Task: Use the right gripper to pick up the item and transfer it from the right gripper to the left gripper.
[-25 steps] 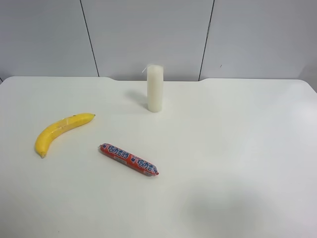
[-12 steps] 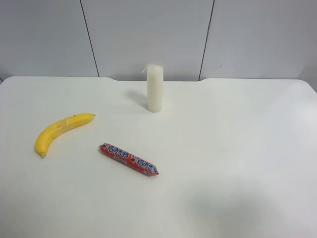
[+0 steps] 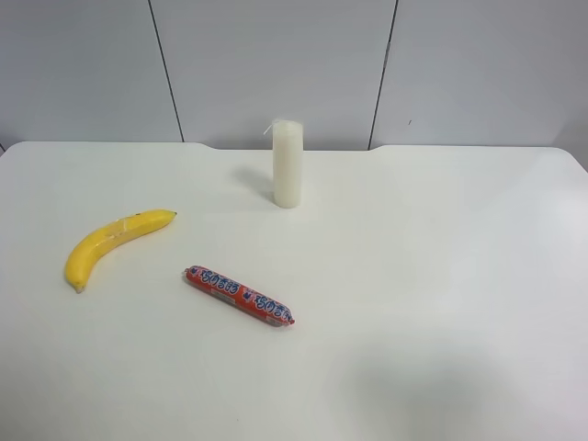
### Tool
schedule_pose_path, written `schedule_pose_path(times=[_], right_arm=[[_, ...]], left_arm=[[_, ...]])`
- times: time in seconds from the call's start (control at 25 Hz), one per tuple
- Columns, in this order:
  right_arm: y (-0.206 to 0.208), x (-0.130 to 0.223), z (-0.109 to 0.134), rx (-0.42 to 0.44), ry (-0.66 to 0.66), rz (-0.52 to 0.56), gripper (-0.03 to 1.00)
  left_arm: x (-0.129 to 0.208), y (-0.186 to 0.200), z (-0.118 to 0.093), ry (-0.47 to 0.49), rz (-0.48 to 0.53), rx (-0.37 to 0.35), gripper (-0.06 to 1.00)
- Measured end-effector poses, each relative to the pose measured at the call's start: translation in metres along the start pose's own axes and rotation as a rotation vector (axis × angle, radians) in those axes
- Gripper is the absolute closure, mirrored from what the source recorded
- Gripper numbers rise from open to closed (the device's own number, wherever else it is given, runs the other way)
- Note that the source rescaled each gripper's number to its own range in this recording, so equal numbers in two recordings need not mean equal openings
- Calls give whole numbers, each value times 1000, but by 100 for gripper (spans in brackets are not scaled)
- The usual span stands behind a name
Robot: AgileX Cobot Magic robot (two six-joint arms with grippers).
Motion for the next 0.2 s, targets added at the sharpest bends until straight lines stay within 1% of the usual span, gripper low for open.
schedule_pose_path(times=[0.2], right_arm=[[0, 0, 0, 0, 0, 0, -3]], left_arm=[[0, 0, 0, 0, 0, 0, -6]])
Point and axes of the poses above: a point on each arm's last joint axis where the gripper is mounted, y pointing back along that axis away from the gripper, z along the wrist's bending axis when the last joint is at zero, x = y × z, the point moved 6 cm from there along -y, pointing out along that axis toward the gripper, and after that the axes turned 12 degrees about y, right-handed, at the moved point
